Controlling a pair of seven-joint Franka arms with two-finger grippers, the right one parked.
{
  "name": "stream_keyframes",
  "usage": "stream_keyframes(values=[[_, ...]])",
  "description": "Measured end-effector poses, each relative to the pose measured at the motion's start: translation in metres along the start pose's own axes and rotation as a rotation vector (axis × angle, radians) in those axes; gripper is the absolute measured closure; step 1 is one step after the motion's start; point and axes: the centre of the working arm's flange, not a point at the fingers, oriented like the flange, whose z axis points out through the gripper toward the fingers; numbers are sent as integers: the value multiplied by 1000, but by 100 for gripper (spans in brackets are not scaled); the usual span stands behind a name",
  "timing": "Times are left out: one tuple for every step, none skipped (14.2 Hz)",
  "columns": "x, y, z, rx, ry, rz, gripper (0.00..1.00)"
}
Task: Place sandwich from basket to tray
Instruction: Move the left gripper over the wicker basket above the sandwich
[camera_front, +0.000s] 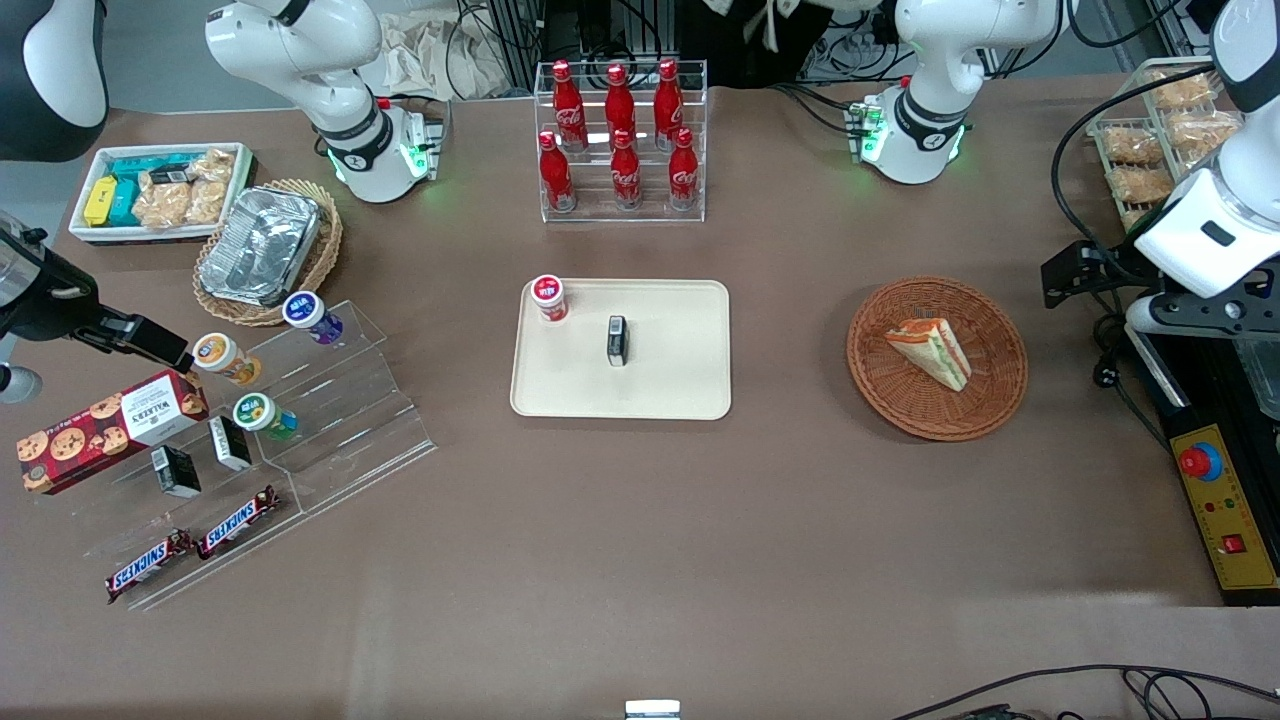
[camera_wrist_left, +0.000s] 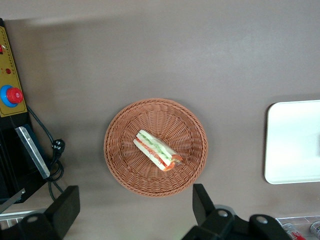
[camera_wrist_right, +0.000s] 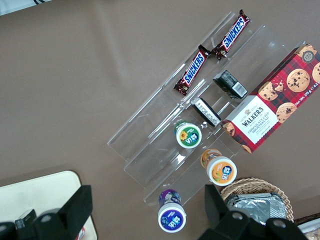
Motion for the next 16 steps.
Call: stream_keyframes(values=[[0, 0, 0, 0, 0, -1, 0], [0, 0, 0, 0, 0, -3, 0], [0, 0, 0, 0, 0, -5, 1], [0, 0, 0, 0, 0, -7, 0], [0, 0, 1, 3, -2, -9, 0], [-1, -1, 4, 5, -13, -11, 0], [-4, -1, 12, 7, -31, -14, 0], [-9, -1, 21, 8, -45, -18, 0], [-15, -1, 31, 9, -43, -22, 0], [-23, -2, 43, 11, -27, -27, 0], [-35, -3, 57, 12, -6, -37, 0], [-49, -3, 75, 13, 16, -56, 0], [-66, -3, 96, 14, 29, -92, 0], [-84, -4, 117, 14, 26, -159, 0], [-98, -4, 133, 14, 18, -254, 0], [-106, -3, 143, 15, 14, -356, 0]])
